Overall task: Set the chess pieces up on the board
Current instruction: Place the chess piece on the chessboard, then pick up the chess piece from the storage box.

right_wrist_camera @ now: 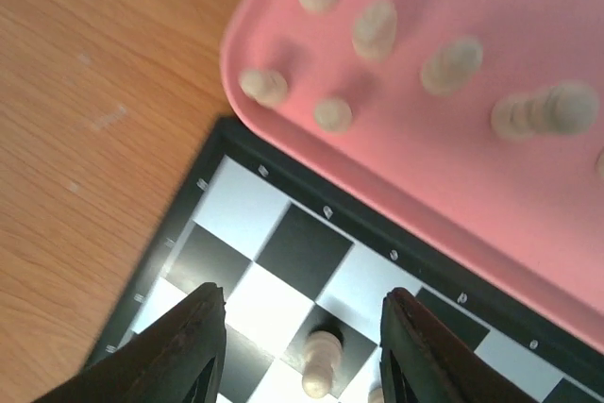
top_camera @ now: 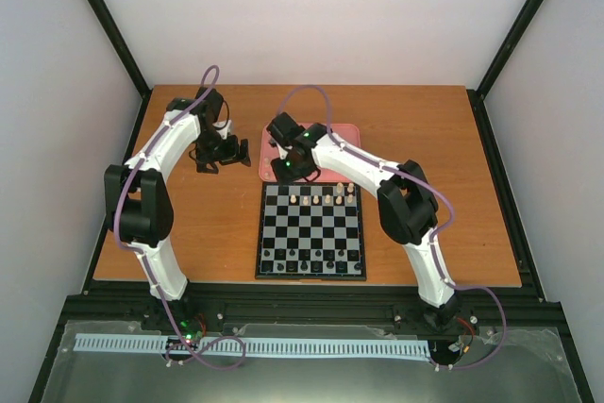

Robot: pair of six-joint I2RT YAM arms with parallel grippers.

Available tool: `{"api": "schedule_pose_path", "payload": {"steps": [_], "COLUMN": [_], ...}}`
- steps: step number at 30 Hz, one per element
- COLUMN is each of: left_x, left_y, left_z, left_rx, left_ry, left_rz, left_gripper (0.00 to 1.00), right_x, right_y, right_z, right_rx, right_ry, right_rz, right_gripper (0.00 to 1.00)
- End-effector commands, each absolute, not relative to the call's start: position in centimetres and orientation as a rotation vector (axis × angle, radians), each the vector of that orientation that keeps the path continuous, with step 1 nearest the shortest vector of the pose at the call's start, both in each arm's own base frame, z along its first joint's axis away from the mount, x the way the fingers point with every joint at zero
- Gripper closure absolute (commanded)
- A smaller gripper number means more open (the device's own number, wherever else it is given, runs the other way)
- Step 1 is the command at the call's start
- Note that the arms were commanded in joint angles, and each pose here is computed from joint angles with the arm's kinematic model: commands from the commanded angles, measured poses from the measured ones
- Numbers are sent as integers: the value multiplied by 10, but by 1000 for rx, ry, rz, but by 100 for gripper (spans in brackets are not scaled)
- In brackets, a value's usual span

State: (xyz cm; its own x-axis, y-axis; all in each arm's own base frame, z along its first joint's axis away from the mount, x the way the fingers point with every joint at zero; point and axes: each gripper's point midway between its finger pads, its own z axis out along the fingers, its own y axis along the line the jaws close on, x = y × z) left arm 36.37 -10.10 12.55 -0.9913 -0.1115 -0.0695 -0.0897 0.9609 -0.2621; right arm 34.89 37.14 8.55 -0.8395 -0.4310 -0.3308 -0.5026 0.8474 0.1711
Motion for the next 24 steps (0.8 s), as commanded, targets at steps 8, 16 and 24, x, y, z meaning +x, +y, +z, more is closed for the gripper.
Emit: {"api": "schedule_pose_path", "payload": {"steps": [8, 16, 24], "left_x": [367, 368, 368], "left_y": [-104, -104, -104], "left_z": [141, 138, 137], "left_rx": [-155, -158, -159], "left_ry": [2978, 2985, 2989], "left_rz": [-422, -423, -421], "left_gripper": [0, 0, 0], "right_x": [379, 386, 389], "right_y": [403, 401, 402], "right_z": [94, 83, 66], "right_rx": [-720, -691, -692], "right_ry": [2712, 2742, 2762], "right_rz": [356, 346, 345], "right_gripper": [57, 60, 62]}}
